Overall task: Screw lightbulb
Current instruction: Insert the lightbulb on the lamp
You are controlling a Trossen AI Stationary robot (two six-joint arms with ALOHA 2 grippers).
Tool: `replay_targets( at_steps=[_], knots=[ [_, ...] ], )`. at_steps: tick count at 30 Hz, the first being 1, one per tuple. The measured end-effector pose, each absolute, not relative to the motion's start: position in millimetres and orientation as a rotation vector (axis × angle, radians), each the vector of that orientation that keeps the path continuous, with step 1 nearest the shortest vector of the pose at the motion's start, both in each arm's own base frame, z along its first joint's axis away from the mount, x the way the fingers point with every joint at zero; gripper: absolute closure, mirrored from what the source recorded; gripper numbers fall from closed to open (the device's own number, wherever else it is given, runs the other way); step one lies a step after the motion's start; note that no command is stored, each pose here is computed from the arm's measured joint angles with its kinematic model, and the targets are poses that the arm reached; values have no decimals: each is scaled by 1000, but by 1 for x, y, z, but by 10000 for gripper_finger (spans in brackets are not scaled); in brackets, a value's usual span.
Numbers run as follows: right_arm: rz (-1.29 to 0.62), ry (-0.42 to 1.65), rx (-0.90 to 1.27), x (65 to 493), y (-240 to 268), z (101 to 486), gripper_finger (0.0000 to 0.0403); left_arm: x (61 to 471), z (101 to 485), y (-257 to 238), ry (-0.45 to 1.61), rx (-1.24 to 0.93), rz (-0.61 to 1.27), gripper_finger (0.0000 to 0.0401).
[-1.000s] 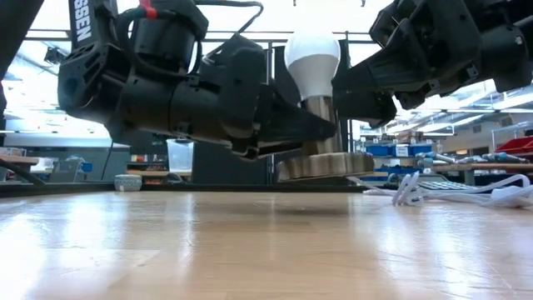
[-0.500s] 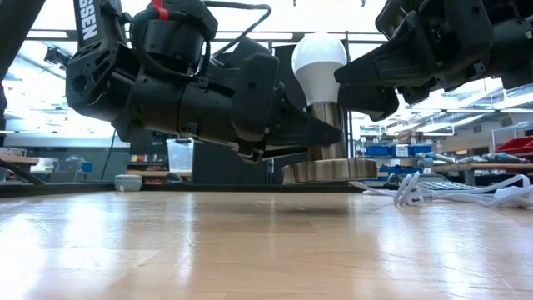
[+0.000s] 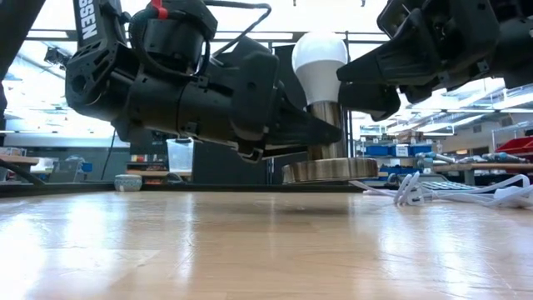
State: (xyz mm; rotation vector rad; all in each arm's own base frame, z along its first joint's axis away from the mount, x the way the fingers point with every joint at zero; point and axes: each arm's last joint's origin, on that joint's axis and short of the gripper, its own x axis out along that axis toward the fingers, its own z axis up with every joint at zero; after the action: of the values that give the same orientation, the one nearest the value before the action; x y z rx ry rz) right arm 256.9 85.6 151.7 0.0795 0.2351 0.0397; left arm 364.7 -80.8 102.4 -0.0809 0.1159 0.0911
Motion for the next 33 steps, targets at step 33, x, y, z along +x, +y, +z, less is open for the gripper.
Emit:
replay_targets(
  at_steps=[33],
  knots=[
    [-15,303,114,246,83,162,105,364,101,-81,137,-98,77,219]
  ],
)
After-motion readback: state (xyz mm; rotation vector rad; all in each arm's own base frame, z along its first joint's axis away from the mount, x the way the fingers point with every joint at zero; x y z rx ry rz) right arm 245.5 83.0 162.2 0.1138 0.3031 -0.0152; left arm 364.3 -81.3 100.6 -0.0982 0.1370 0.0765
